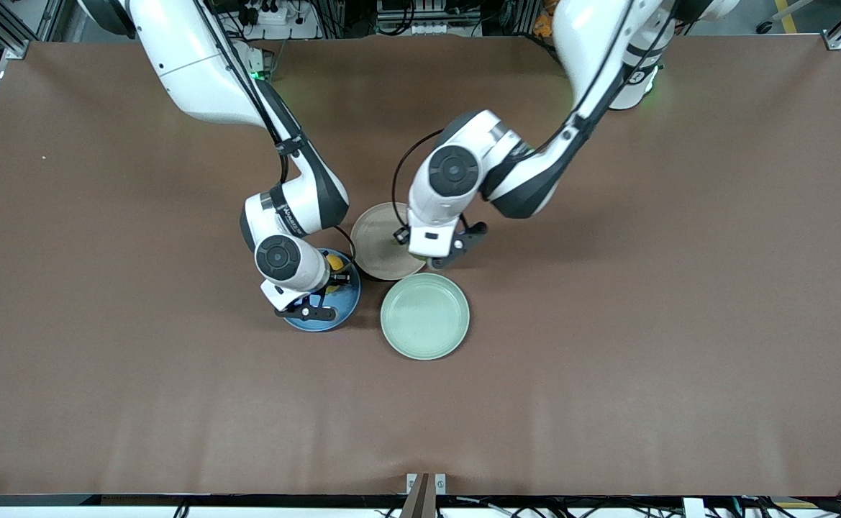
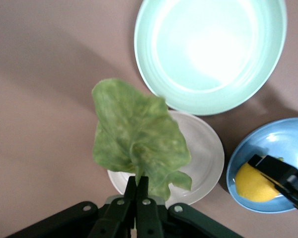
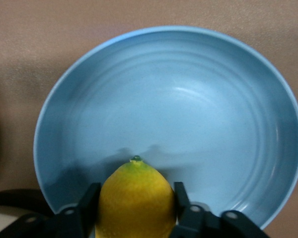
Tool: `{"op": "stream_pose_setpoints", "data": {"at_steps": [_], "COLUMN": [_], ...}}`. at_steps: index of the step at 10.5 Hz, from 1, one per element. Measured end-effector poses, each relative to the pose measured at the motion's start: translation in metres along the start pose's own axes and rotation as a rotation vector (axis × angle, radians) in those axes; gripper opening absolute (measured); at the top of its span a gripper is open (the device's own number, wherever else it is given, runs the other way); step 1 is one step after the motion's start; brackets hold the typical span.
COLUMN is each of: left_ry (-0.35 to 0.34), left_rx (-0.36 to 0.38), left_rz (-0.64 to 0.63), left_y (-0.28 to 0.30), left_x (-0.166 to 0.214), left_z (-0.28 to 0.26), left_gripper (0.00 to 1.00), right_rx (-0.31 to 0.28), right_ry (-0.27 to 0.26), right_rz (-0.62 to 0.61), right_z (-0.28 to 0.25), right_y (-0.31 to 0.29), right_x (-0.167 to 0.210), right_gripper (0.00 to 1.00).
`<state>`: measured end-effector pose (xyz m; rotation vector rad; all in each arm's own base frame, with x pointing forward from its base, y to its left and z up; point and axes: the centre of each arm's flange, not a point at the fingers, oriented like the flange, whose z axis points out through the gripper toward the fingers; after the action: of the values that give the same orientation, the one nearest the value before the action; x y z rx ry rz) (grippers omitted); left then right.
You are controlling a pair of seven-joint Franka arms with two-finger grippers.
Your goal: Pick lemon and lettuce from blue and beige plates
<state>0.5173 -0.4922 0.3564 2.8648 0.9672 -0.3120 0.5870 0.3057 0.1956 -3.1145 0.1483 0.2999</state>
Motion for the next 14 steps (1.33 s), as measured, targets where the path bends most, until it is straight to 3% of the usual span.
{"op": "stream_pose_setpoints", "data": {"at_steps": [3, 6, 8, 10, 14], "left_ry": [0.047, 0.016, -0.02, -0.029, -0.086], "left_rx": [0.092, 0.172, 0.186, 0.253, 0.293], "left_rz": [0.172, 0.413, 0.531, 0.618, 0.657], "left_y": [-0.035, -0.092, -0.137, -0.169, -0.204], "left_x": [0.065, 0.17, 0.238, 0.279, 0.335], "left_z": [-0.047, -0.077, -0.084, -0.07, -0.021], "left_gripper": [0.02, 0.02, 0.02, 0.02, 0.02], "right_rx": [0.028, 0.015, 0.002, -0.017, 0.001], "right_ry": [-0.055, -0.057, -0.053, -0.073, -0.186], "right_rz": [0.038, 0.009, -0.091, -0.181, -0.241], "right_z": [-0.012, -0.075, -0.109, -0.109, -0.063], "right_y": [0.008, 0.043, 0.105, 0.194, 0.324], "right_x": [0.006, 0.028, 0.047, 0.067, 0.062], "right_gripper": [0.61, 0.61, 0.61, 0.61, 0.61]}}
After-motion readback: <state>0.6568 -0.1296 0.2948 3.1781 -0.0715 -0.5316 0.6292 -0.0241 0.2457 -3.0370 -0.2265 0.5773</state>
